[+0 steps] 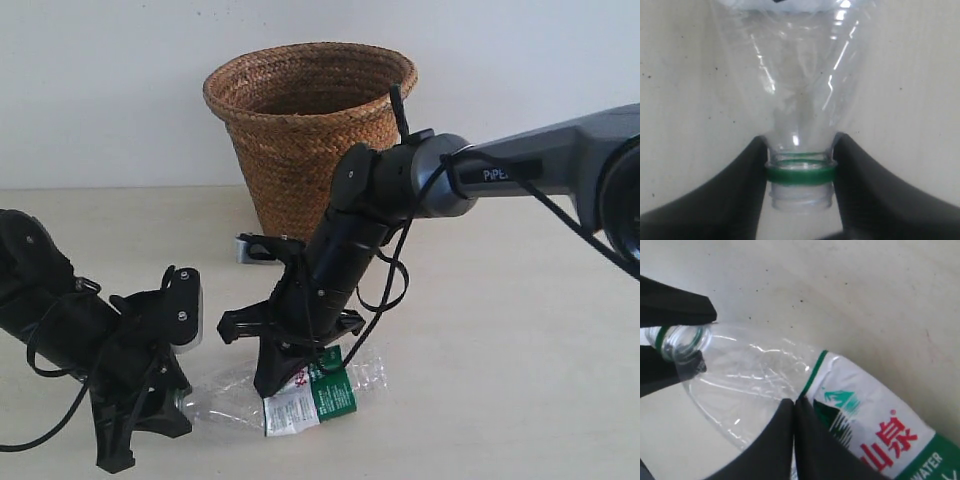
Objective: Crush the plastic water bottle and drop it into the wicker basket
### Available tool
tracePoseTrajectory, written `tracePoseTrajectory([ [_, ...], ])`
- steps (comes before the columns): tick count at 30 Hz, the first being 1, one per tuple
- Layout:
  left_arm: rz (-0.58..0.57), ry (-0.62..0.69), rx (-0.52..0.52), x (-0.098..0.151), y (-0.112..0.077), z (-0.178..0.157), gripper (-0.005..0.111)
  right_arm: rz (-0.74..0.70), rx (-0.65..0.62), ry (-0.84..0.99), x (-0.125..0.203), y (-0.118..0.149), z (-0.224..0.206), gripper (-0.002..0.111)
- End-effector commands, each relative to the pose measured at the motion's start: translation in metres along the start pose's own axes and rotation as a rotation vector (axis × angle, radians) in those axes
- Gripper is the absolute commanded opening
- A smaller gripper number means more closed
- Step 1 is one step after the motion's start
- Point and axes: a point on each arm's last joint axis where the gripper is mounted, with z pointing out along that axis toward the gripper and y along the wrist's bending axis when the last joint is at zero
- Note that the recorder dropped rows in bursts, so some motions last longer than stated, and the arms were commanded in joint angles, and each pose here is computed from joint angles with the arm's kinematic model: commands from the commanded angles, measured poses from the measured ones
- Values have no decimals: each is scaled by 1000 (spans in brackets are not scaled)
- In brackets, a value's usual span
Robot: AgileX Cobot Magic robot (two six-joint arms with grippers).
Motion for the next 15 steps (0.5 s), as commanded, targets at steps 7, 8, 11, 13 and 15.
tracePoseTrajectory([
  [7, -22, -15, -4, -3, 0, -2, 4, 104, 218, 181, 13, -72, 26, 0],
  [8, -22, -15, -4, -3, 0, -2, 4, 103, 229, 188, 13, -73, 25, 0],
  [11, -22, -15, -4, -3, 0, -2, 4, 89, 221, 213, 15, -71, 25, 0],
  [13, -22, -15, -4, -3, 0, -2, 4, 71, 213, 229, 15, -68, 21, 0],
  [15, -22, -15, -4, -3, 0, -2, 4, 61, 209, 222, 14, -63, 14, 0],
])
